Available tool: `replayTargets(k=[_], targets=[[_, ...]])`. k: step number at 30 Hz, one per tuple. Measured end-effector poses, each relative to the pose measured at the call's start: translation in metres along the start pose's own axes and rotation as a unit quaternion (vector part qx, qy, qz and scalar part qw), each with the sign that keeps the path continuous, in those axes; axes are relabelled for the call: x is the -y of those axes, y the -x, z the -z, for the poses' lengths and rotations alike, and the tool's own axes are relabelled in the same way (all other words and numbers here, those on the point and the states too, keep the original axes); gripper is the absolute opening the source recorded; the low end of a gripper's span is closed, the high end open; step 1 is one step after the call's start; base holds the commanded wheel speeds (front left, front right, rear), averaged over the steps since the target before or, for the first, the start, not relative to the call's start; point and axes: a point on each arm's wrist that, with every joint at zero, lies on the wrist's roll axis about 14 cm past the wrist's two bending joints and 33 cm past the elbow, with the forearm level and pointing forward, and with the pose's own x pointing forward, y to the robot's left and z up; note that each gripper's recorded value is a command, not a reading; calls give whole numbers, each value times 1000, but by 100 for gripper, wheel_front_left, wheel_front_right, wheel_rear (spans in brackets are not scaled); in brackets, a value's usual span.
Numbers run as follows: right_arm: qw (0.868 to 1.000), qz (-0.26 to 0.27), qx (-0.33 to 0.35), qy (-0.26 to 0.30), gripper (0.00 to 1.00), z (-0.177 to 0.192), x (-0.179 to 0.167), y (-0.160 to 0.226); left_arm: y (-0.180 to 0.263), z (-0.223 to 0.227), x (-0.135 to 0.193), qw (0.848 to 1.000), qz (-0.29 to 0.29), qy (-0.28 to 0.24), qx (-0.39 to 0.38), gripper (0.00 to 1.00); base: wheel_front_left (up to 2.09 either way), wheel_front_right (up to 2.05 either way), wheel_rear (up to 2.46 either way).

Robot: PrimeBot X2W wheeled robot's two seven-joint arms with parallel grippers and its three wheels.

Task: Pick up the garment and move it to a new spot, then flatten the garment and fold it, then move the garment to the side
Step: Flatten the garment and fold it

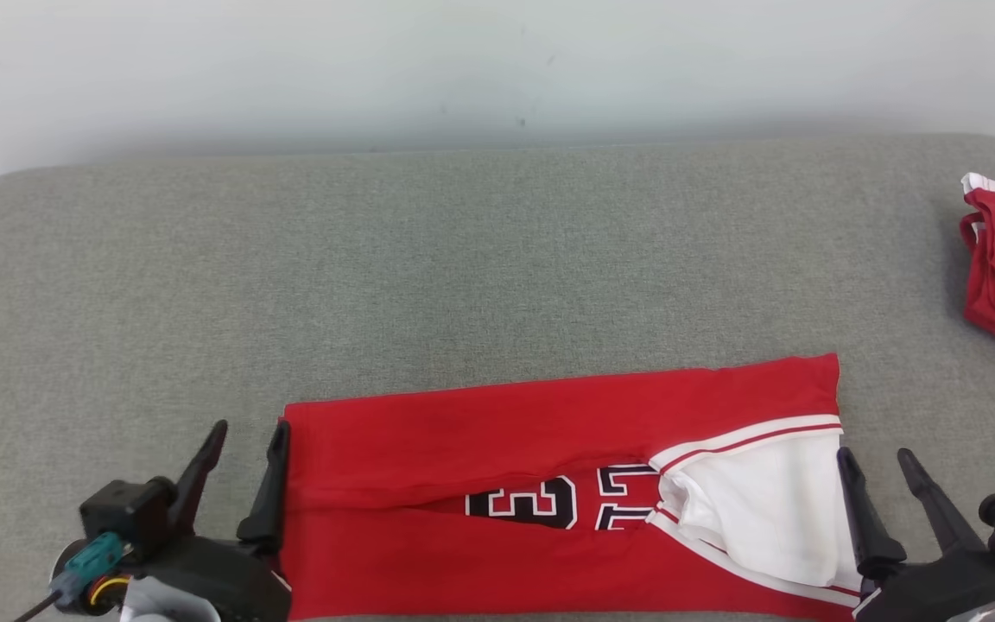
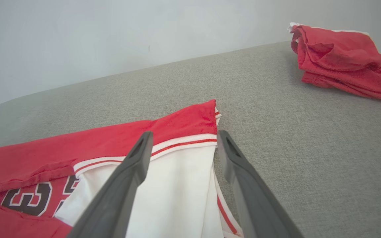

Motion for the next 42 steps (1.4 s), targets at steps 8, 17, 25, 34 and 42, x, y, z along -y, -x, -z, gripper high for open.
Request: replayTargets(k=[8,17,25,34,42], targets=[[999,15,-35,28,100,7,13,-11,18,-40,-18,994,-56,-23,91,100,0,0,0],[995,20,-91,47,100,30,20,-24,50,-42,-34,986,-108,-45,122,100,0,0,0],[988,22,-145,50,100,56,22,-30,66,-24,-42,985,-129,-50,102,100,0,0,0],[979,20,-198,36,90,82,19,-33,76,-20,-53,982,-150,-50,99,100,0,0,0],[979,9,-204,25,0,85,11,-36,78,-22,-52,982,-150,-57,101,100,0,0,0]])
